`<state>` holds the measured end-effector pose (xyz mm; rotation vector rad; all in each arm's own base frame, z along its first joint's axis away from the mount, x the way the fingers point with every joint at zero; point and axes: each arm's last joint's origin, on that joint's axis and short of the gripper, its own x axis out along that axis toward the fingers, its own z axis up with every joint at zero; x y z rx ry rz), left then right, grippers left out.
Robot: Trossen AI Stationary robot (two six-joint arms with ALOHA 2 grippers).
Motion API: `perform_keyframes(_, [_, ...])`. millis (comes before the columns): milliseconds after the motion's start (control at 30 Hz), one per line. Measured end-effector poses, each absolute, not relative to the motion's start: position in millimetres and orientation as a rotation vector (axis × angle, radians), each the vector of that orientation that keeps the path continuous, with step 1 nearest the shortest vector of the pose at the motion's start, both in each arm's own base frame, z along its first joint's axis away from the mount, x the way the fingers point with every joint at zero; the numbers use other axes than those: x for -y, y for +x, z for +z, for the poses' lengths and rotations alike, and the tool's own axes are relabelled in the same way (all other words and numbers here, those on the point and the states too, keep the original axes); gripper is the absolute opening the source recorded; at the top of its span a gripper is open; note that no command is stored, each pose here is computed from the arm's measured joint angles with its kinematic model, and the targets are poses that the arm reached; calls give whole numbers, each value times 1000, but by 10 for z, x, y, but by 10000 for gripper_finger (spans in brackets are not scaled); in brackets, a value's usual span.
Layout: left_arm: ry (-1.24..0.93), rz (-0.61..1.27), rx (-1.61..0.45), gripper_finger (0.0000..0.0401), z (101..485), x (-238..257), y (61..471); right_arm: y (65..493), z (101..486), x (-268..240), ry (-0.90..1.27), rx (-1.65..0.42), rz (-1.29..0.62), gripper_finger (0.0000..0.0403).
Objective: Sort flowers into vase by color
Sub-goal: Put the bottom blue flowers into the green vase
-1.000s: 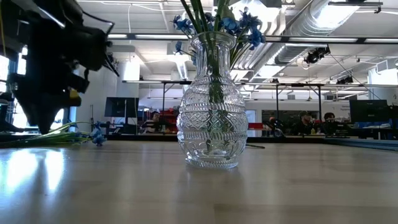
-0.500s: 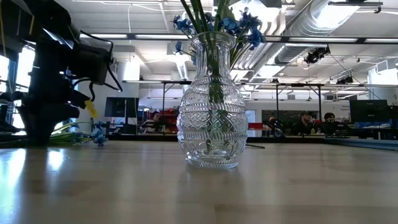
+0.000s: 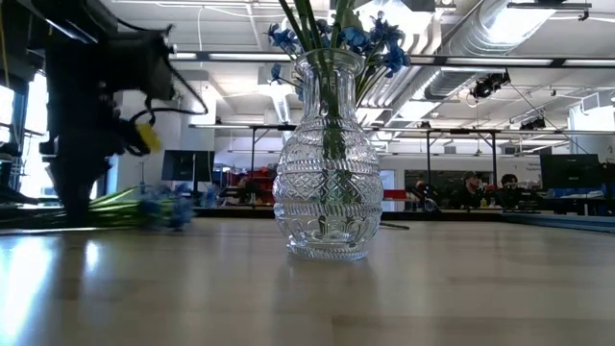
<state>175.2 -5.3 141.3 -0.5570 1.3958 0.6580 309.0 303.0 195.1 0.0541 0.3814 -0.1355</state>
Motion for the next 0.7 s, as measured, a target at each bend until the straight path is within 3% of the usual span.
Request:
perform_keyframes(167, [-485, 494, -1226, 15, 1511, 249, 1963, 3089, 1950, -3030, 54, -382, -135, 213])
perform_keyframes(400, [-402, 529, -1010, 7, 1787, 342, 1949, 2873, 1897, -3102, 94, -542, -50, 213])
perform_keyframes(567, [-377, 446, -783, 6, 2209, 353, 1829, 2646, 1924, -3147, 153, -559, -128, 213])
perform_keyframes(700, [-350, 292, -484, 6, 2715, 399, 1697, 2621, 1931, -3157, 145, -513, -169, 213])
